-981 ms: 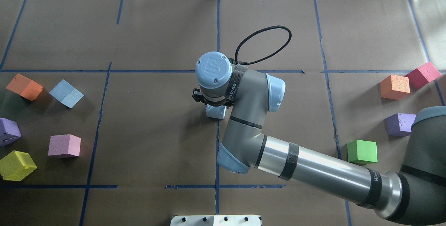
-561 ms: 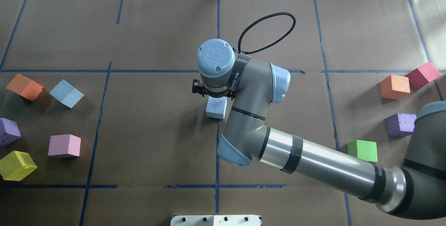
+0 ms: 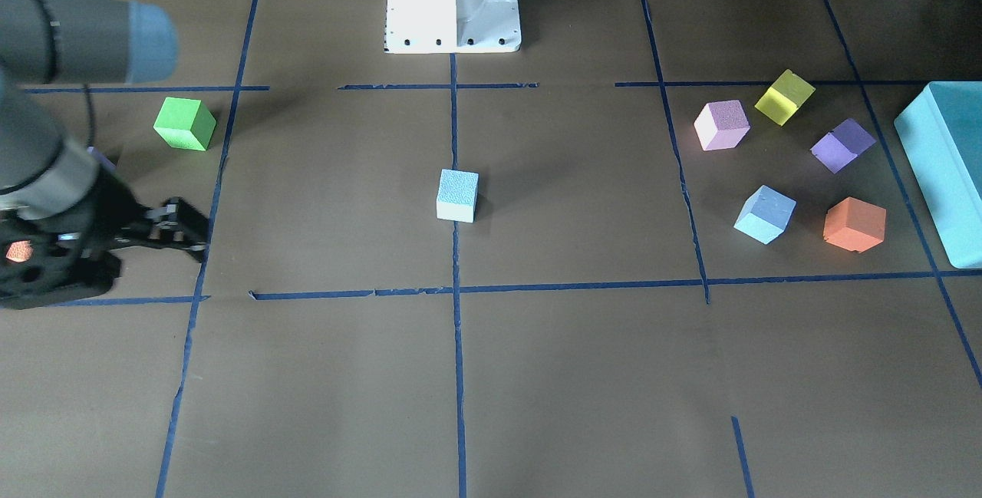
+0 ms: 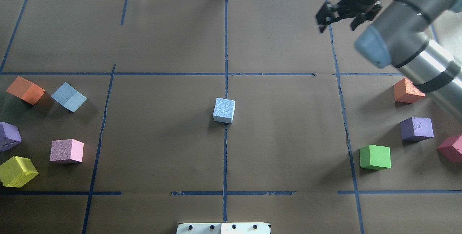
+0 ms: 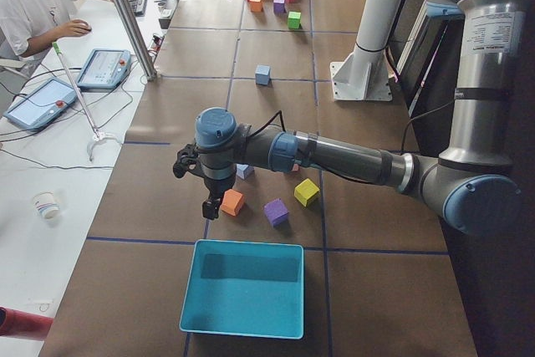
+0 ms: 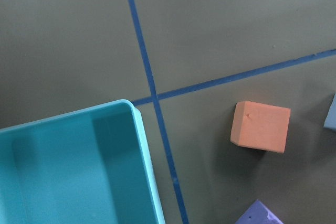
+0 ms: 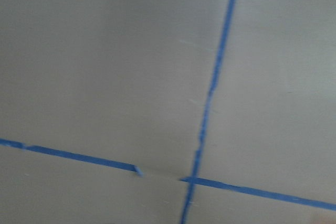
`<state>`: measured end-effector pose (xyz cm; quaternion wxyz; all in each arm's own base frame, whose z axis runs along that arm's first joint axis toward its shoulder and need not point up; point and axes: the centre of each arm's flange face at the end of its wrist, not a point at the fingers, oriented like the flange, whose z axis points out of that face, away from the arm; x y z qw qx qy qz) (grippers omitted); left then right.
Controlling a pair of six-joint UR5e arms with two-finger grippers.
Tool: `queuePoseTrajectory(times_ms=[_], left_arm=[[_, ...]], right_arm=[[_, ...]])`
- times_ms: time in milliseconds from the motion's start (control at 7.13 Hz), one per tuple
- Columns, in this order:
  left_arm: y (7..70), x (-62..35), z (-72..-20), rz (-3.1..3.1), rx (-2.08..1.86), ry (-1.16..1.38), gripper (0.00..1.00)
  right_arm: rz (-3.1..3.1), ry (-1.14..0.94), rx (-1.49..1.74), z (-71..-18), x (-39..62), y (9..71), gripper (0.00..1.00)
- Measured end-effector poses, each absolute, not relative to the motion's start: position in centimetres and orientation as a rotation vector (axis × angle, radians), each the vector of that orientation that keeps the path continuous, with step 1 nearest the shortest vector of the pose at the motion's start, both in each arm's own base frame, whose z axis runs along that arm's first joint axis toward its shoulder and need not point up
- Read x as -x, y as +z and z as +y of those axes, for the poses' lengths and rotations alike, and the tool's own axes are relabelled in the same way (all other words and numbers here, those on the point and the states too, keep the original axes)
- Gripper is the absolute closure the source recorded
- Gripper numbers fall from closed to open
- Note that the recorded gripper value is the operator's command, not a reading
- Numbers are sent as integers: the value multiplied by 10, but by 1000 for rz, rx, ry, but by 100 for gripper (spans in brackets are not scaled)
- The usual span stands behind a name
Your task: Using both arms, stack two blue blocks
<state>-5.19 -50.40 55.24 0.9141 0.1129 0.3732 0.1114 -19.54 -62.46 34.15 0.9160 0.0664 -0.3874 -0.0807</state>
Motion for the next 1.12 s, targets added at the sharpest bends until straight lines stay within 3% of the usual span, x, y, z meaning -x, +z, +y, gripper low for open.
queuePoseTrajectory(times_ms=[280, 561, 841, 1121], left_arm=[[518, 39, -503, 830, -253, 182, 0], [468, -39, -495, 868, -214, 200, 0], [452, -153, -482, 817, -189, 169, 0], [474, -224, -485, 819, -240, 190, 0]], right_arm=[[-753, -304, -174, -585, 50, 474, 0], [-728, -378, -151, -505, -36, 587, 0], [-728, -358, -138, -469, -59, 615, 0], [-728, -347, -137, -465, -61, 615, 0]])
